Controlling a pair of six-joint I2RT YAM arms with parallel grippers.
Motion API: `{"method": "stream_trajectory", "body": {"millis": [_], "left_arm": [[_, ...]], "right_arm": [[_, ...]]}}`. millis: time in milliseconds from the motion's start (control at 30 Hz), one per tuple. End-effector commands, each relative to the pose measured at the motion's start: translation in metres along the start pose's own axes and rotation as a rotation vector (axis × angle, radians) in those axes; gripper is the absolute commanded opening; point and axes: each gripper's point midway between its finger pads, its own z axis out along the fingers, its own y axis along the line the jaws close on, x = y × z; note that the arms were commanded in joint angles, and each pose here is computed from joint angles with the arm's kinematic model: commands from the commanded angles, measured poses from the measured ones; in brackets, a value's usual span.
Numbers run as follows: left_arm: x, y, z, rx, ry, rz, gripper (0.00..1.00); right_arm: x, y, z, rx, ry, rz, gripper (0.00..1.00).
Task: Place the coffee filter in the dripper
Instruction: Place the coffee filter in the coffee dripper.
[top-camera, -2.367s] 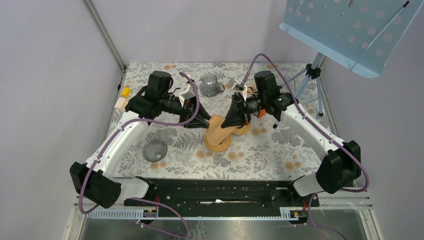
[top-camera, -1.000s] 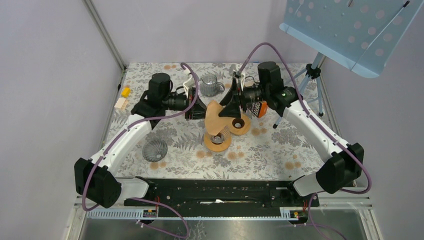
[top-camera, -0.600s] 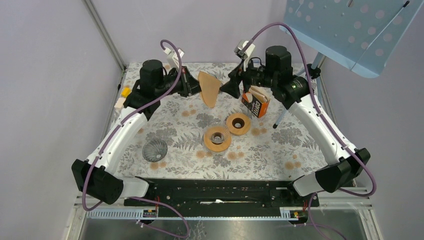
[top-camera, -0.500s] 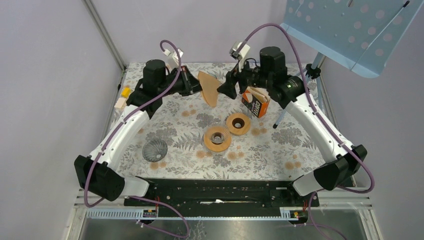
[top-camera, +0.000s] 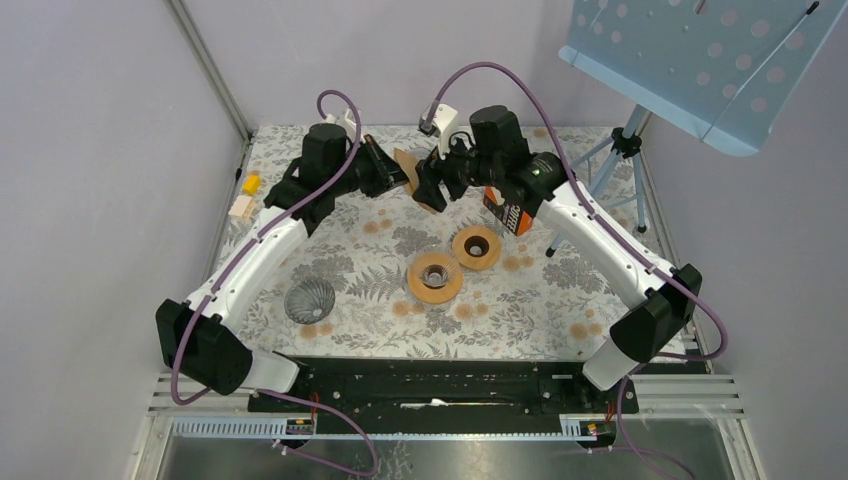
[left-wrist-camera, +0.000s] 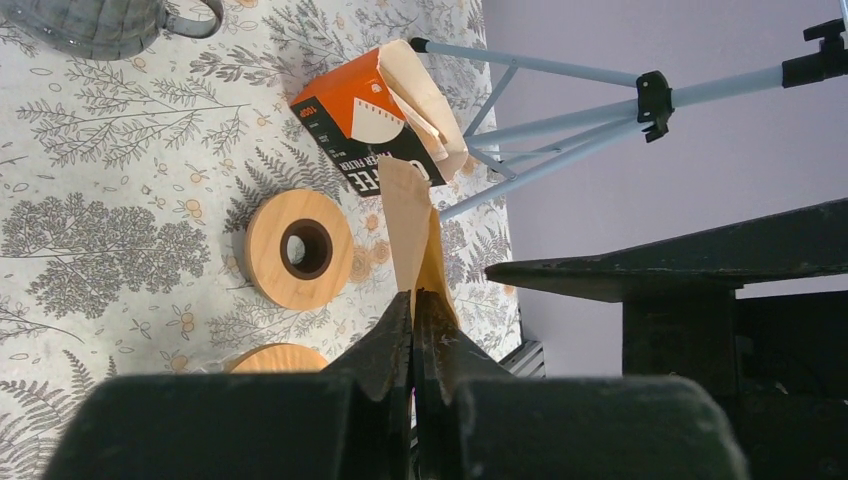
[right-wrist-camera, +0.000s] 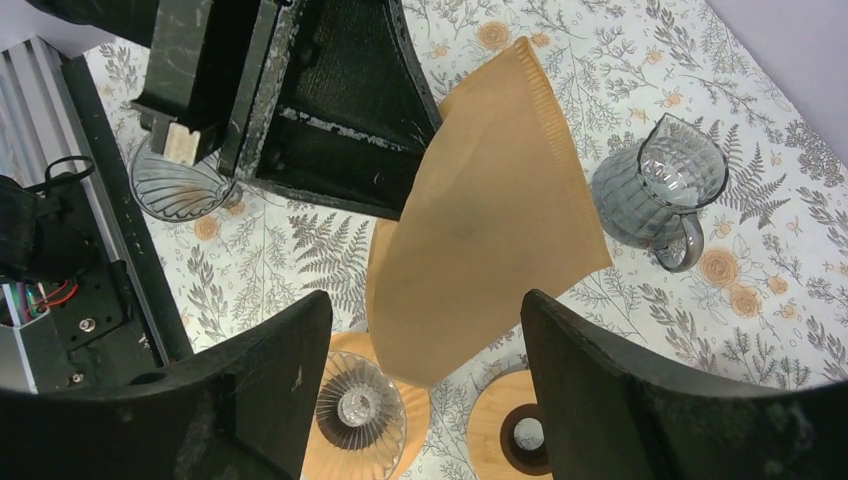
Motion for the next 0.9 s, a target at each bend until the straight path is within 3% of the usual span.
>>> {"method": "stream_trajectory", "body": {"millis": [0,200,700,867], "left_arm": [[-0.010,-0.016,-0.001,0.036,-0.047,-0.020,0.00],[-0.004,-0.017,0.002,0.051,-0.033,-0.036,0.00],[-0.002,-0.019,0.001,0.076,-0.027,0.002,0.00],[-0.005,-0.019,0.001,0.071,-0.042,0.025,0.00]], "right_arm": [[-0.020,0.000,0.000,0.023,-0.031,-0.041,0.76],[-0.017,-0.007,0.006,0.068,-0.012,-0.048,0.71],[-0.016,-0.019,0.005,0.137,-0.005,-0.058,0.47],[-0.016,-0.027,0.002,0.186,-0.001,-0.061,0.44]]}}
